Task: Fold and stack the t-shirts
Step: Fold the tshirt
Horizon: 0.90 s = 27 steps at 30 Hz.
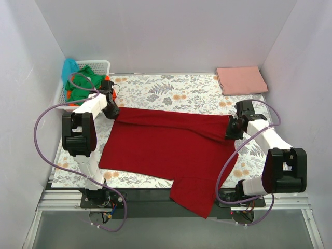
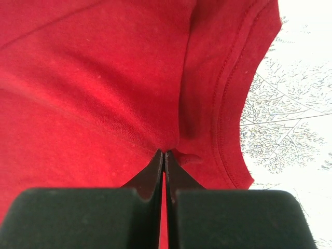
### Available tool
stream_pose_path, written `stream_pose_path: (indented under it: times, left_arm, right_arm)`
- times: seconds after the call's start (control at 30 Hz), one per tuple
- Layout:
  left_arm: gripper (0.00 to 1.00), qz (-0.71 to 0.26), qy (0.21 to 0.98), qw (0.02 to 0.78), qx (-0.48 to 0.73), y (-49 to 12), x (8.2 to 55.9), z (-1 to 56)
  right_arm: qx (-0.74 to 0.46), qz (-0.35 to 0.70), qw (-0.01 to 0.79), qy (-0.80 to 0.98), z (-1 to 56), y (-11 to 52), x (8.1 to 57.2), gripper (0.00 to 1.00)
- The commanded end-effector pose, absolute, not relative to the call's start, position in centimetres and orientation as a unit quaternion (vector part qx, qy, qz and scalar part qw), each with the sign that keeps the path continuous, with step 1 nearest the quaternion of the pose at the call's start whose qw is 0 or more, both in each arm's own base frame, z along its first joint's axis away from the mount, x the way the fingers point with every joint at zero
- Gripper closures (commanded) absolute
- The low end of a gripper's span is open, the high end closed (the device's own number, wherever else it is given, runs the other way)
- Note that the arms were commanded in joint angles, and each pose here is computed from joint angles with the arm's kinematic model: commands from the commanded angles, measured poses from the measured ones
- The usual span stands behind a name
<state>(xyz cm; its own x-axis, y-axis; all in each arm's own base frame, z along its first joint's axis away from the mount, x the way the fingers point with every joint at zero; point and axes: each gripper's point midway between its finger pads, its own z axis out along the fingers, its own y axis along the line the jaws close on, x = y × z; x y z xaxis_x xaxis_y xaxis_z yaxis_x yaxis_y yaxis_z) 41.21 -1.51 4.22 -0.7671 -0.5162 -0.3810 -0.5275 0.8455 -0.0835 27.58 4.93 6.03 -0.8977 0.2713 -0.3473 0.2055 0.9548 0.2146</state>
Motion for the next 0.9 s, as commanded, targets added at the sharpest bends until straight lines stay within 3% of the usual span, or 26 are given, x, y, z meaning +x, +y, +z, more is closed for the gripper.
stream_pose_path:
  times: [0.0, 0.3, 0.87]
  left_arm:
    - [1.0, 0.018, 0.921, 0.263, -0.287, -0.1, 43.6, 8.9]
    - [1.0, 0.015, 0.917, 0.283, -0.282, 0.0, 45.0, 11.6]
    - [1.0, 0.049, 0.923, 0.228, -0.306, 0.7, 39.9, 5.9]
  right_arm:
    - [0.123, 0.105, 0.261, 0.952, 10.3, 5.1, 30.2, 0.99]
    - [0.109, 0.15, 0.274, 0.944, 13.8, 6.5, 30.2, 0.99]
    - [0.136, 0.11, 0.196, 0.965, 6.4, 4.9, 24.4, 0.99]
